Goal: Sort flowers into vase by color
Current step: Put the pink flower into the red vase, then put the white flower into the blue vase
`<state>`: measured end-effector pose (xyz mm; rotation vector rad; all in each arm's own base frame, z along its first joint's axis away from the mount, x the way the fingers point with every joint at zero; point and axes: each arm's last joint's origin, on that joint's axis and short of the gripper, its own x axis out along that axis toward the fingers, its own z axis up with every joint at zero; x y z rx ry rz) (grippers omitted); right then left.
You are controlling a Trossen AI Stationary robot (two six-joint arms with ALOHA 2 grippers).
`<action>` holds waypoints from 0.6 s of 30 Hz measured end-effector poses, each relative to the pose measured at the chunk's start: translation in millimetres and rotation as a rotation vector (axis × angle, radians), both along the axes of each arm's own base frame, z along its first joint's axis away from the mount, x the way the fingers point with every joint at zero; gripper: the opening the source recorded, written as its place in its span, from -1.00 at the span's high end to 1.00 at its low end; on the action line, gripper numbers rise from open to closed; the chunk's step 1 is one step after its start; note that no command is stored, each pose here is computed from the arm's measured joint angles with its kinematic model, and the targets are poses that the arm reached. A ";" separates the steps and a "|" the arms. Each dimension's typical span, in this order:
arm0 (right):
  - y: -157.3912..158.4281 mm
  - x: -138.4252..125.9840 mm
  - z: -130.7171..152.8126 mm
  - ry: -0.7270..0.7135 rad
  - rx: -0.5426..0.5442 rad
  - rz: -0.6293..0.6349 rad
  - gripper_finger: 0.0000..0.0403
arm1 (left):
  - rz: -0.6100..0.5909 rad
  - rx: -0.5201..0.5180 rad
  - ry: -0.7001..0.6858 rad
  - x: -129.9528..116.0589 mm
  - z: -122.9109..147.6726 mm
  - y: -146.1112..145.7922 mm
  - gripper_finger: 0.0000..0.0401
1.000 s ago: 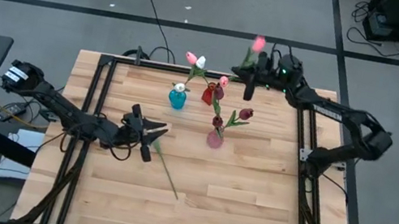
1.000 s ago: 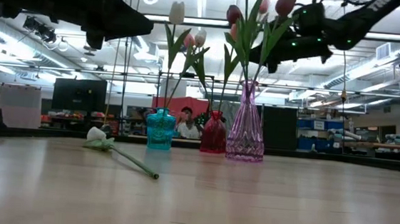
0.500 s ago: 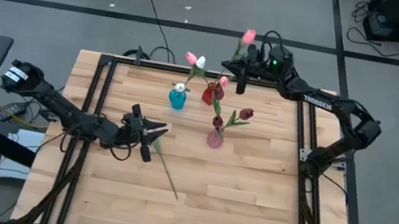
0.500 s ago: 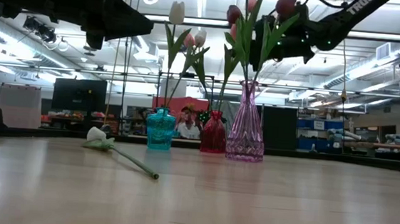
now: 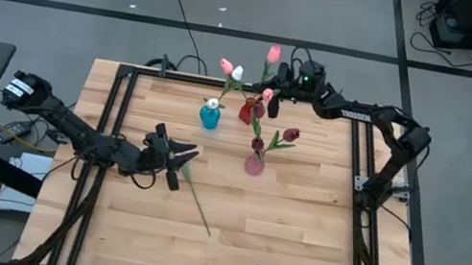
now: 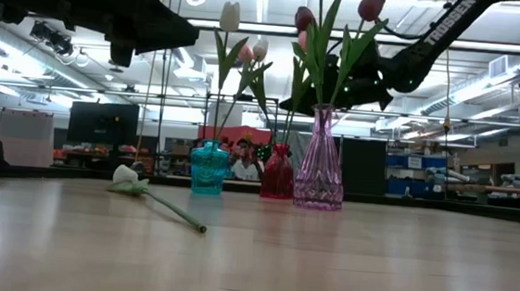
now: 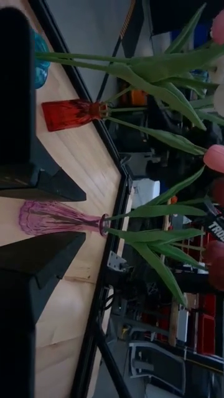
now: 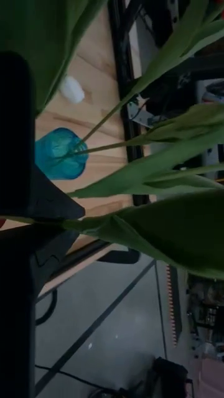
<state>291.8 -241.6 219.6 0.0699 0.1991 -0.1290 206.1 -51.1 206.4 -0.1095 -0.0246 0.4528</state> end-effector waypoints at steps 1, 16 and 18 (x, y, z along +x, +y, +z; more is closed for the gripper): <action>-0.3 1.2 -3.0 0.004 0.003 0.002 0.87 | 0.003 -0.008 -0.004 0.0 0.0 0.1 0.54; 14.8 -23.0 28.0 0.132 -0.051 -0.049 0.18 | 0.003 -0.063 -0.023 0.0 -0.7 0.1 0.54; 19.1 -28.6 31.5 0.175 -0.056 -0.048 0.17 | 0.003 -0.065 -0.024 0.1 -0.7 0.0 0.54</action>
